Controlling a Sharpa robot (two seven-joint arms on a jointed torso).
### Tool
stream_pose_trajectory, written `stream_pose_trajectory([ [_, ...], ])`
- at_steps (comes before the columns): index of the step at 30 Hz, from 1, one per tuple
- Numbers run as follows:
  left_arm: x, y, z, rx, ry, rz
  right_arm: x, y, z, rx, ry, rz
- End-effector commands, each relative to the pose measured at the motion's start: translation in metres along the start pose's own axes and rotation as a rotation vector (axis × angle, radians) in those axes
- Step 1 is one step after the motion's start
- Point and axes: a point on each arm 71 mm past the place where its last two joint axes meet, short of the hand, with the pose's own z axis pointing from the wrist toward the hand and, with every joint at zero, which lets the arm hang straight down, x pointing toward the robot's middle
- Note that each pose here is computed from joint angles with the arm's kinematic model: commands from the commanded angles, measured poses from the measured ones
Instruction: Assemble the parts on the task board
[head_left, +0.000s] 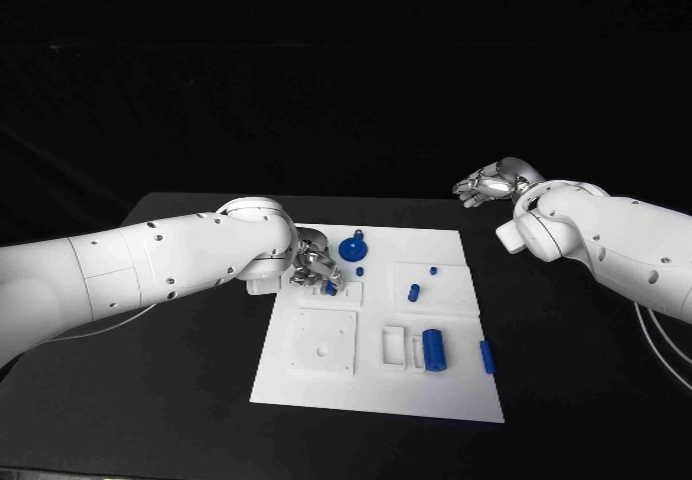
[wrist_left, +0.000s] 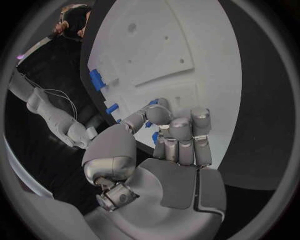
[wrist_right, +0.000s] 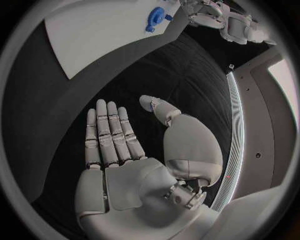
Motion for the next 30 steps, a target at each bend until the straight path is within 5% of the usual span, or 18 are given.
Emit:
stream_pose_trajectory([
  [1,0.0116,0.0036,0.0043,-0.030,0.041,0.012,0.0012,0.0008,0.0001,-0.010,0.012,-0.004],
  [30,0.0103,0.0040,0.0043,-0.029,0.025,0.004,0.0028,-0.0012,0.0001,-0.006,0.018,-0.005],
])
